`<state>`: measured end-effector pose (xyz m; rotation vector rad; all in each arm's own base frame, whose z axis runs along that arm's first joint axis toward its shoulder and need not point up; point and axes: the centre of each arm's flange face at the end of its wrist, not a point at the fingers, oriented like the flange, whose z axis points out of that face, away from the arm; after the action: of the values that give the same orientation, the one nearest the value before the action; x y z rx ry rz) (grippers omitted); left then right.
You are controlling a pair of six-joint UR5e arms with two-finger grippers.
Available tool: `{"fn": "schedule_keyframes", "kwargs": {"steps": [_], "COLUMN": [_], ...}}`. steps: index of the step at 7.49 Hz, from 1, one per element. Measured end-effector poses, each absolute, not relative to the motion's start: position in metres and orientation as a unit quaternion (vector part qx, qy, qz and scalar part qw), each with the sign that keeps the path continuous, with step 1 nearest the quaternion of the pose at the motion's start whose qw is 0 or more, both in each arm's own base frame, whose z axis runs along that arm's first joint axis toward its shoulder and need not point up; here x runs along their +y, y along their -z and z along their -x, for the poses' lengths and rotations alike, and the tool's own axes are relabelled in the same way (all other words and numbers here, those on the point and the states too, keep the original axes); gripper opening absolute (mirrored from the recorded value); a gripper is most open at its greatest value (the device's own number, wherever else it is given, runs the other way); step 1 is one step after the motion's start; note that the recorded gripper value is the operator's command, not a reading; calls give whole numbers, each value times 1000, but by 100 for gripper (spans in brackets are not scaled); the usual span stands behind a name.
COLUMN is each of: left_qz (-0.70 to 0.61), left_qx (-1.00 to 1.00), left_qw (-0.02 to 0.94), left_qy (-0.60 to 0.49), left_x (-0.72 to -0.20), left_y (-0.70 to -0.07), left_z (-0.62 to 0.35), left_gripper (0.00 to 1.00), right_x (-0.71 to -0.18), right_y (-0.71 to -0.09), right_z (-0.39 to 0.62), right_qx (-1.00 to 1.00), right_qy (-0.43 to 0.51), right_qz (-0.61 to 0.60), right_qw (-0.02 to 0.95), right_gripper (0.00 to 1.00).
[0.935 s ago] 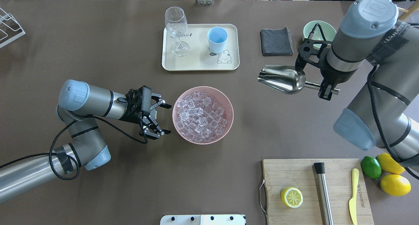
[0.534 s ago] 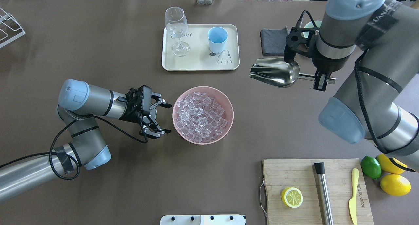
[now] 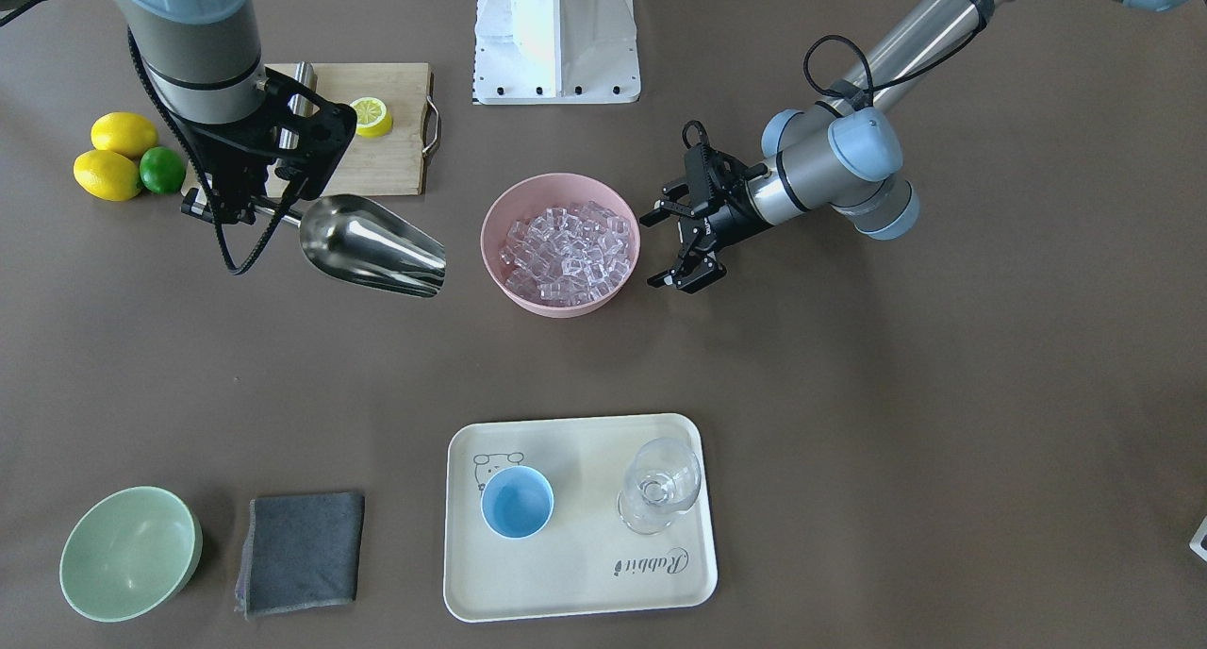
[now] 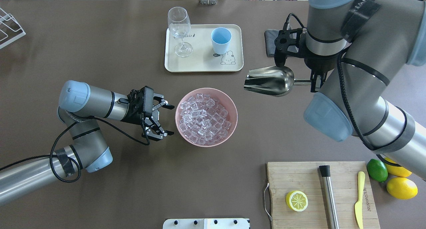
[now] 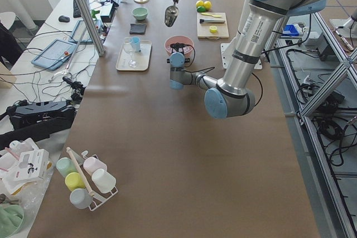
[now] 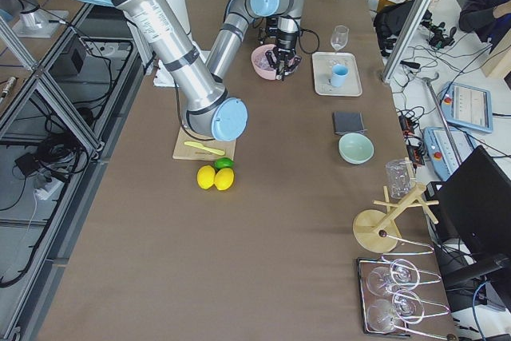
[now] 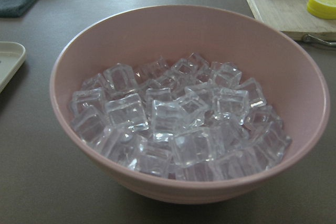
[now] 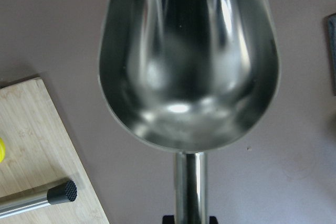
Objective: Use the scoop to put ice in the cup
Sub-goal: 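Carry the scoop with right gripper over the pink bowl of ice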
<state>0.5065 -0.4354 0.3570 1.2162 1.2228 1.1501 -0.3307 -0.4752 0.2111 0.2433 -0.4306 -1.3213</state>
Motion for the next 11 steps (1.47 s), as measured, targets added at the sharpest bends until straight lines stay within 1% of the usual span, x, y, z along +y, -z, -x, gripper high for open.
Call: {"fn": "schedule_keyframes", "kwargs": {"steps": [5, 8, 11], "left_qz": [-505, -506, -509], "left_qx": [508, 508, 506], "left_qw": [509, 508, 510], "left_qy": [-477, -477, -474], "left_x": [-435, -435, -436], "left_y": [-358, -358, -357], "left_z": [-507, -506, -506], "left_gripper": [98, 98, 98], "right_x": [-451, -442, -424], "right_y": [-208, -215, -191], "right_z": [373, 401, 424], "right_qx": [-137, -126, -126], "right_qy": [644, 633, 612], "right_qz": [-76, -56, -47], "right_qw": [749, 762, 779], "right_gripper": [0, 0, 0]}}
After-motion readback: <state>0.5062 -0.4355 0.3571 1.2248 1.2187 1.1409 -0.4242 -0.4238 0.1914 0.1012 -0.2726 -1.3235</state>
